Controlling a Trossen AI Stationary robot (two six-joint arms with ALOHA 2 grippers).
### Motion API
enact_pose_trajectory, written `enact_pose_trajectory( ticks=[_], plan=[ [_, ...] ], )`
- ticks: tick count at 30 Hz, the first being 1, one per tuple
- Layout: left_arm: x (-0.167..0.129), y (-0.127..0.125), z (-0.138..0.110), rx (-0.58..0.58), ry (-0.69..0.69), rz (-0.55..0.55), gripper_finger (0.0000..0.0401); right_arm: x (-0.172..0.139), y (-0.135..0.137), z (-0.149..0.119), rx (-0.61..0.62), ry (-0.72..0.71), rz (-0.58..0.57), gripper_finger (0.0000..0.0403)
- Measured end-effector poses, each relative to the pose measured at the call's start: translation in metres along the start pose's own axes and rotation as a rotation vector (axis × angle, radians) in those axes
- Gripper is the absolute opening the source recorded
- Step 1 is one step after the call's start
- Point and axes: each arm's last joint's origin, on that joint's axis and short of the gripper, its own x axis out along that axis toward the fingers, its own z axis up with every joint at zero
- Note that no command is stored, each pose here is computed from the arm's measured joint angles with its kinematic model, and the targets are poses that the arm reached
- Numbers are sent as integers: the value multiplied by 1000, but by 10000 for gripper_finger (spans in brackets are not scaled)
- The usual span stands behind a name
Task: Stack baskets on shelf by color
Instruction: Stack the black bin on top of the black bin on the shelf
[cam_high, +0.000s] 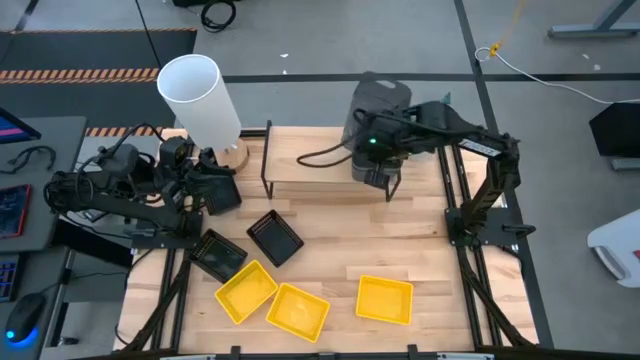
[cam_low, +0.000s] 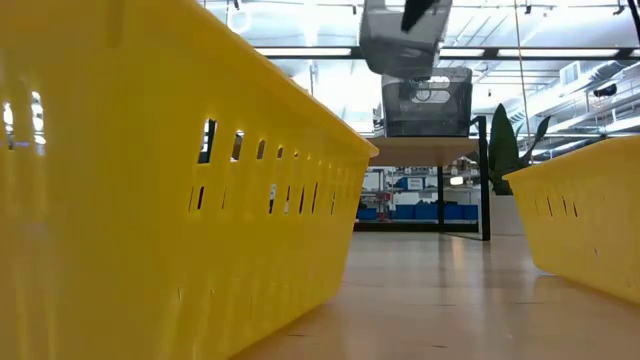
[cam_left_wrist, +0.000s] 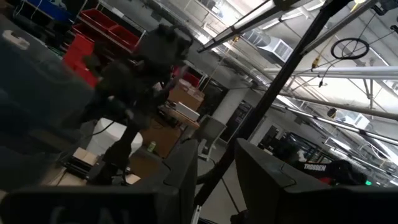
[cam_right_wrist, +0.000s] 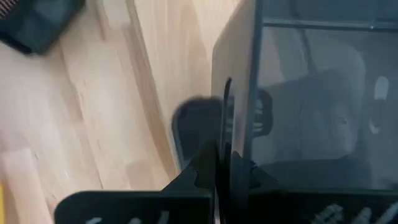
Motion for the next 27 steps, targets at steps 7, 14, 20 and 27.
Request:
enact_pose_trajectory(
  ticks=[7, 14, 20, 27],
  plan=[
    [0, 0, 0, 0, 0, 0, 114, 30, -8, -15, -39, 142, 48, 7],
    [0, 0, 0, 0, 1, 1, 114, 47, -5, -26, -133, 219, 69, 12],
    [0, 0, 0, 0, 1, 1, 114, 50, -4, -28, -154, 231, 88, 38],
    [0, 0, 0, 0, 1, 1, 114, 49, -1, -28, -187, 228, 165, 68]
  ],
)
